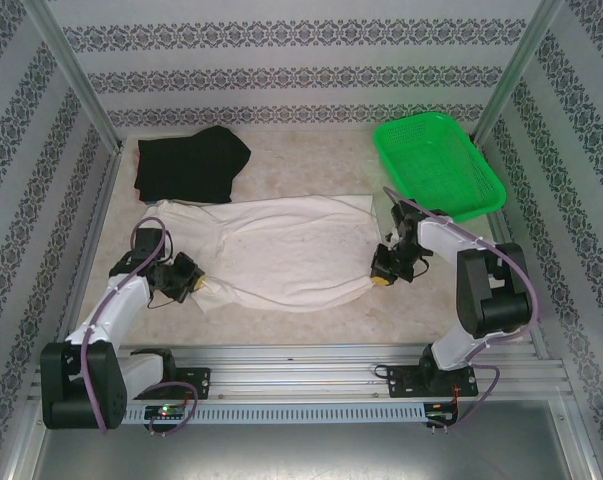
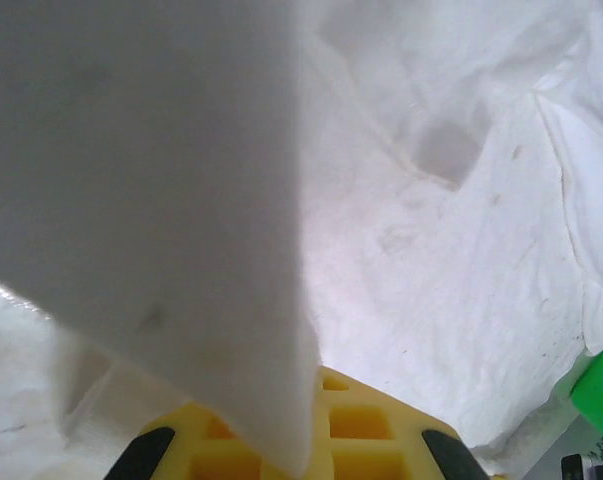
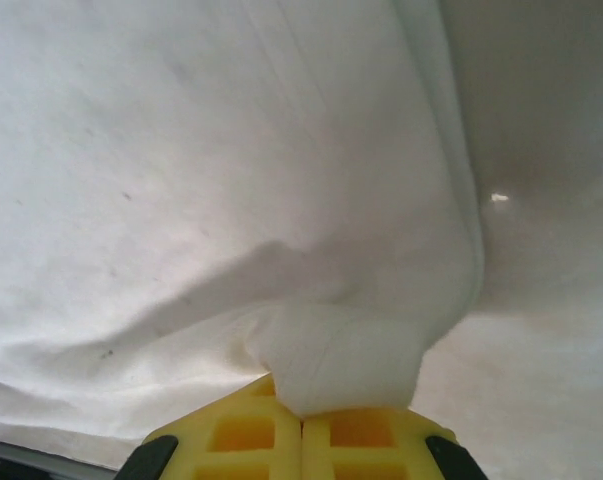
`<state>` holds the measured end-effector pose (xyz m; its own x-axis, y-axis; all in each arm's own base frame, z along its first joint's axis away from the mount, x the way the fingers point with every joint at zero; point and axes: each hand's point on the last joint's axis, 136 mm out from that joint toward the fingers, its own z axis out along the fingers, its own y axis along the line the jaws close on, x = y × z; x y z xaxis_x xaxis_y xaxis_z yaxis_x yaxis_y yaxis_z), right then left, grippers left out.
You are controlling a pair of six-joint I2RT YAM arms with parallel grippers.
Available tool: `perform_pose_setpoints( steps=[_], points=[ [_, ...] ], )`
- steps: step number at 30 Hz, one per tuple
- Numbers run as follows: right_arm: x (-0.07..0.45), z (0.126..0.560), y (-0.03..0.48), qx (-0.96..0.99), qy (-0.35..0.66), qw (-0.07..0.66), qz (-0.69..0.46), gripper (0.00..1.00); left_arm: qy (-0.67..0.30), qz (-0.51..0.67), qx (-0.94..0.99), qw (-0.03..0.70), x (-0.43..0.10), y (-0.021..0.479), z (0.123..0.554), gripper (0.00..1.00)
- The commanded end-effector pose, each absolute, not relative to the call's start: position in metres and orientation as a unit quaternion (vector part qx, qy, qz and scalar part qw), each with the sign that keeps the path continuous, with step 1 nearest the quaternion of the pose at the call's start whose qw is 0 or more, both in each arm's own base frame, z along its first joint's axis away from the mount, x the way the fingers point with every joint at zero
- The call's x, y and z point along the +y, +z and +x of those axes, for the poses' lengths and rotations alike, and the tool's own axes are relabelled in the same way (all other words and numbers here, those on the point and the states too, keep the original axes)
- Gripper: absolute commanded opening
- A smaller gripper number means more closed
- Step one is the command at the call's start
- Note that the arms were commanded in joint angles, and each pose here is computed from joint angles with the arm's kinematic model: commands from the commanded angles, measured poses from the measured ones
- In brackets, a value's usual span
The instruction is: Fold and stack the t-shirts
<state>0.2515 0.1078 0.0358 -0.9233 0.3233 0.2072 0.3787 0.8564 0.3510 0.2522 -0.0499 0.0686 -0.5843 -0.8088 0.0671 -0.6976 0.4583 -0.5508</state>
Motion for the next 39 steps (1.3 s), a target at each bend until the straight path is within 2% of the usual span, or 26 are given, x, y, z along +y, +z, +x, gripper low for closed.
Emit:
perform_pose_setpoints(
  steps=[1,5,11,14,15,16,17,19,24,27,32,39],
  points=[
    [0.106,0.256,0.037,-0.962,-0.192,0.080,-0.178,0.00,-0.279,-0.419,0.857,0.115,-0.051,0.080,0.272,0.00],
    [0.103,0.261,0.034,-0.963,-0.189,0.078,-0.174,0.00,-0.280,-0.402,0.863,0.127,-0.049,0.087,0.292,0.00],
    [0.100,0.278,0.032,-0.967,-0.184,0.094,-0.151,0.00,-0.272,-0.350,0.892,0.091,-0.053,0.080,0.331,0.01],
    [0.097,0.290,0.032,-0.969,-0.178,0.093,-0.142,0.00,-0.264,-0.333,0.901,0.084,-0.052,0.079,0.344,0.12],
    [0.096,0.294,0.031,-0.970,-0.176,0.093,-0.141,0.00,-0.265,-0.332,0.902,0.084,-0.051,0.078,0.348,0.20],
    [0.096,0.297,0.030,-0.970,-0.176,0.096,-0.139,0.00,-0.267,-0.330,0.902,0.083,-0.052,0.077,0.352,0.33],
    [0.095,0.299,0.029,-0.970,-0.176,0.097,-0.138,0.00,-0.268,-0.328,0.902,0.085,-0.051,0.078,0.356,0.43],
    [0.095,0.302,0.026,-0.970,-0.175,0.102,-0.135,0.00,-0.275,-0.328,0.898,0.104,-0.051,0.091,0.365,0.55],
    [0.096,0.306,0.022,-0.969,-0.175,0.105,-0.136,0.00,-0.286,-0.348,0.880,0.147,-0.049,0.133,0.349,0.69],
    [0.098,0.306,0.021,-0.968,-0.179,0.106,-0.139,0.00,-0.274,-0.373,0.875,0.140,-0.041,0.128,0.314,0.69],
    [0.098,0.306,0.020,-0.967,-0.181,0.107,-0.143,0.00,-0.271,-0.440,0.847,0.126,-0.026,0.087,0.266,0.67],
    [0.101,0.308,0.021,-0.967,-0.183,0.108,-0.141,0.00,-0.288,-0.467,0.822,0.153,-0.021,0.059,0.275,0.61]
  ],
)
